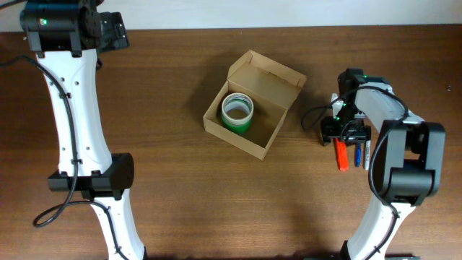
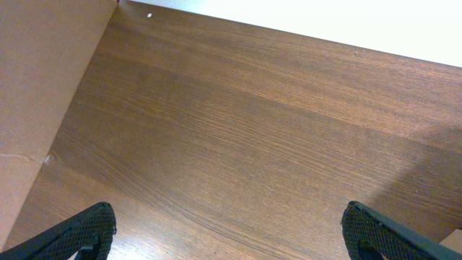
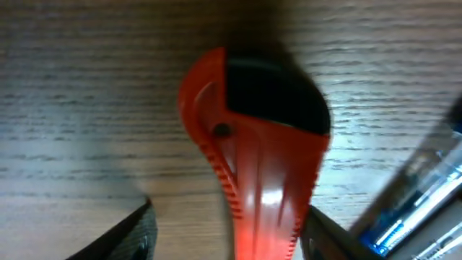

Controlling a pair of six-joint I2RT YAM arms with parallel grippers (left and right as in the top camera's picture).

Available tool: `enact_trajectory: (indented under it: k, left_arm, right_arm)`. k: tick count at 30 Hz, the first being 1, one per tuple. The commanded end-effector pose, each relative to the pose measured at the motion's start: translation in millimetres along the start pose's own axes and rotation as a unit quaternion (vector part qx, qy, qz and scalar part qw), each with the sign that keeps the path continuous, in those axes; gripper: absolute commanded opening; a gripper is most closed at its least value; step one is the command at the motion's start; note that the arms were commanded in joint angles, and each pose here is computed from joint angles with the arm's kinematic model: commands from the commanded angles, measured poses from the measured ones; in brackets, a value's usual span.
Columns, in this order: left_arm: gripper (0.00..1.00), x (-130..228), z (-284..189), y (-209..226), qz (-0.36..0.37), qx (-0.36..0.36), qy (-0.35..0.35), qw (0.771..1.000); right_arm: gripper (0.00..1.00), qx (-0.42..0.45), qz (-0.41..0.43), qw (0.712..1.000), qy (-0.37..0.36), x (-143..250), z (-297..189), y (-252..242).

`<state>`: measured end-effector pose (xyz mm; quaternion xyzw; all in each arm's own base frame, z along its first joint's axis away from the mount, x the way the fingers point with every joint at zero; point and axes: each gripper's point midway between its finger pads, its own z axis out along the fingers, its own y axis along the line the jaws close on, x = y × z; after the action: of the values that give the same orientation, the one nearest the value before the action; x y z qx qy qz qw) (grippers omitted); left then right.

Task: Pack container
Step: 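Grasp the orange box cutter with the right gripper and lift it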

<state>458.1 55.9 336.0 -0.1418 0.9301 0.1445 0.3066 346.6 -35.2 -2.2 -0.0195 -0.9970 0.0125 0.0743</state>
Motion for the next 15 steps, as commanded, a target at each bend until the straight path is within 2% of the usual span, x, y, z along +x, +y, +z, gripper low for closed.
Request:
enact_trajectory:
  k: [1, 2, 4, 9, 12, 15]
  left_arm:
    - [1.0, -4.6, -15.6, 8.7, -0.005, 0.001, -0.018, 1.0]
    - [1.0, -4.6, -15.6, 8.7, -0.005, 0.001, -0.018, 1.0]
    - [1.0, -4.7, -15.6, 8.7, -0.006, 0.001, -0.019, 1.0]
    - [1.0, -4.7, -15.6, 8.7, -0.006, 0.001, -0.019, 1.0]
    - [1.0, -4.6, -15.5, 8.6, -0.005, 0.001, -0.018, 1.0]
    - [1.0, -4.6, -15.5, 8.6, -0.005, 0.001, -0.018, 1.0]
  right_arm:
    - [0.42, 0.012, 0.003, 1.0, 0.023, 3.2, 16.8, -4.3]
    - [0.24, 0.012, 0.005, 1.0, 0.024, 3.5, 17.8, -4.1]
    - [0.04, 0.013, 0.012, 1.0, 0.025, 3.3, 18.7, -4.5]
    - [0.04, -0.025, 0.012, 1.0, 0.01, -6.0, 10.0, 7.8]
    - [0.04, -0.052, 0.011, 0.999, -0.005, -16.9, -17.0, 16.0]
    - [0.04, -0.073, 0.01, 0.996, -0.04, -31.7, -67.3, 21.1]
